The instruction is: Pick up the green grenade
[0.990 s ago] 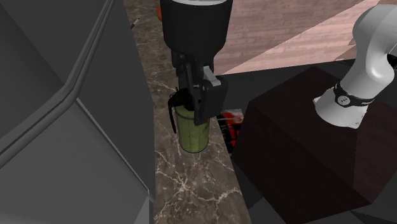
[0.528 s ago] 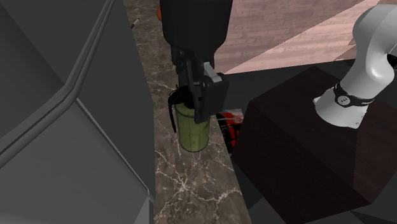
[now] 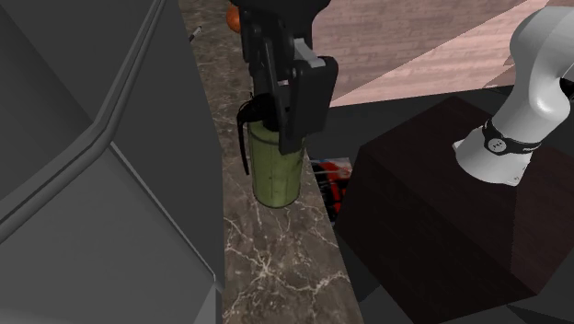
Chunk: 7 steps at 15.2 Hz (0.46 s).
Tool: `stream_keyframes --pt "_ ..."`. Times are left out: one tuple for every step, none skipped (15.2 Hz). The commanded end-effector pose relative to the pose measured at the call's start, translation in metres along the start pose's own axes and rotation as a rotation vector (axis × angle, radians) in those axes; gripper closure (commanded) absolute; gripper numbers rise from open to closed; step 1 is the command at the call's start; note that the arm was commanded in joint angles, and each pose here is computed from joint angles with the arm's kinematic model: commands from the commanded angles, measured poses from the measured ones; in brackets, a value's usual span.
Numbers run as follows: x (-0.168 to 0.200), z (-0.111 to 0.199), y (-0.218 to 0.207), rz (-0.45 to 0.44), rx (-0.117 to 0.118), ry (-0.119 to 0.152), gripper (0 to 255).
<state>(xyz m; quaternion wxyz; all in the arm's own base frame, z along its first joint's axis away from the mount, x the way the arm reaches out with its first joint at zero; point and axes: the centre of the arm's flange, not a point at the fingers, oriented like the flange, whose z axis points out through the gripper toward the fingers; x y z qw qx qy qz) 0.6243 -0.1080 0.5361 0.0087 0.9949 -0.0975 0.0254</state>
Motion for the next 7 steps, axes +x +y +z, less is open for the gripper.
stream_keyframes --pt "-0.001 -0.011 0.001 0.0 0.0 0.0 255" --pt "0.0 -0.016 0.001 0.0 0.0 0.0 255" --pt "0.0 -0.022 0.001 0.0 0.0 0.0 255" --pt "0.0 -0.027 0.001 0.0 0.0 0.0 255" --pt "0.001 -0.032 0.001 0.0 0.0 0.0 255" --pt "0.0 -0.033 0.001 0.0 0.0 0.0 255" --pt "0.001 -0.033 0.001 0.0 0.0 0.0 255"
